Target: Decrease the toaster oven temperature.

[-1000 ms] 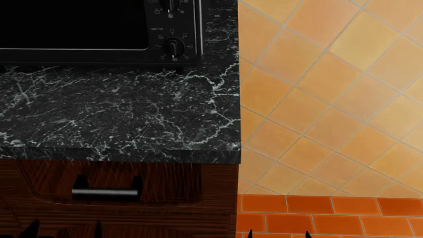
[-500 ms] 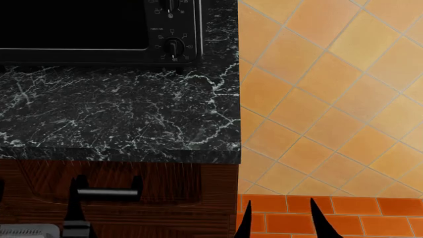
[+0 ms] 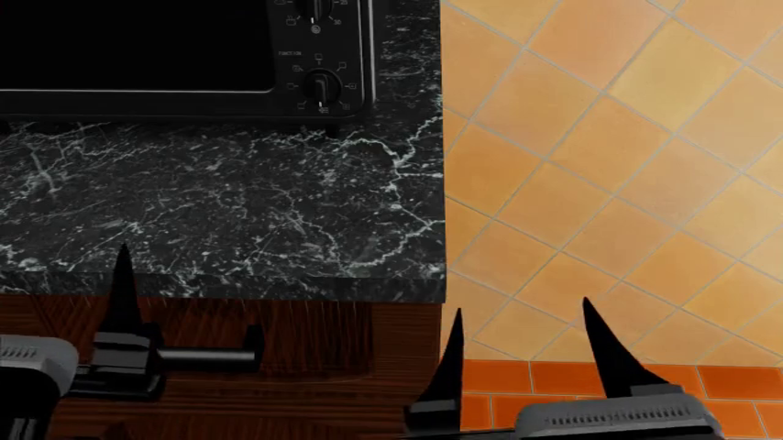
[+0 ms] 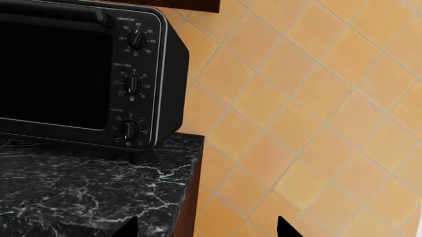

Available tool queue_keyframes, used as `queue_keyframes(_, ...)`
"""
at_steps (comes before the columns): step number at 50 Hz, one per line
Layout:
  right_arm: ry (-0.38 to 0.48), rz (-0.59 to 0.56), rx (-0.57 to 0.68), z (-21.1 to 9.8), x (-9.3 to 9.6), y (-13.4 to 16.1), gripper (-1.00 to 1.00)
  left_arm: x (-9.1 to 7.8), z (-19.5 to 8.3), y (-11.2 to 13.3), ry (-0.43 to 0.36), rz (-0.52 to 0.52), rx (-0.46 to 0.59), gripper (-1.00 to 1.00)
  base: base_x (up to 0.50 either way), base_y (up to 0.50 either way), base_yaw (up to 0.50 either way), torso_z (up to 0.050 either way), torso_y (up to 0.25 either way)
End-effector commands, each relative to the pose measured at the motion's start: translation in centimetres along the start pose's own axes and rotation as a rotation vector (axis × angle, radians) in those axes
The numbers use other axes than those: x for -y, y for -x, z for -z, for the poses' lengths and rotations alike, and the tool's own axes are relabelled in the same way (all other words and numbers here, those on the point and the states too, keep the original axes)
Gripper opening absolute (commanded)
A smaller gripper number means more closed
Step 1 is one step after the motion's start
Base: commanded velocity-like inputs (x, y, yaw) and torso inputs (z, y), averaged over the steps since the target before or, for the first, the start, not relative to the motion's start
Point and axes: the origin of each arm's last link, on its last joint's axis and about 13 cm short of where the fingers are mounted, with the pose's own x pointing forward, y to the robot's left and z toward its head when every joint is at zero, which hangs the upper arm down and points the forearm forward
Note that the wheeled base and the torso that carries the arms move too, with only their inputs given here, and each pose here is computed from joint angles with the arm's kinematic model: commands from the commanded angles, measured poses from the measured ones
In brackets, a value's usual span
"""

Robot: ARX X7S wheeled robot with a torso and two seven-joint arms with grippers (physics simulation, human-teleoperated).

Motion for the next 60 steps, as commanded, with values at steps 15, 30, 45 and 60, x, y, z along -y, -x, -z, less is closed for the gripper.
queue_keyframes(15, 0.015, -0.018, 0.044, -5.6, 1.9, -3.3, 1.00, 0.4, -5.3, 4.0, -0.037, 0.486, -0.012, 1.00, 0.00, 0.00, 0.00, 0.000, 0.000)
queue_keyframes(30, -0.033, -0.031, 0.083, -13.2, 4.0, -8.6, 1.00, 1.1, -5.1, 6.7, 0.037, 0.627, -0.086, 1.00, 0.00, 0.00, 0.00, 0.000, 0.000)
queue_keyframes(45, -0.075, 0.025, 0.086, -18.1, 3.5, -11.0, 1.00, 1.5, -5.6, 8.2, 0.076, 0.722, -0.069, 1.00, 0.02, 0.08, 0.00, 0.000, 0.000)
queue_keyframes(60, -0.093, 0.022, 0.109, -18.4, 3.5, -10.4, 1.00, 1.6, -5.6, 7.8, 0.064, 0.732, -0.053, 1.00, 0.19, 0.50, 0.00, 0.000, 0.000)
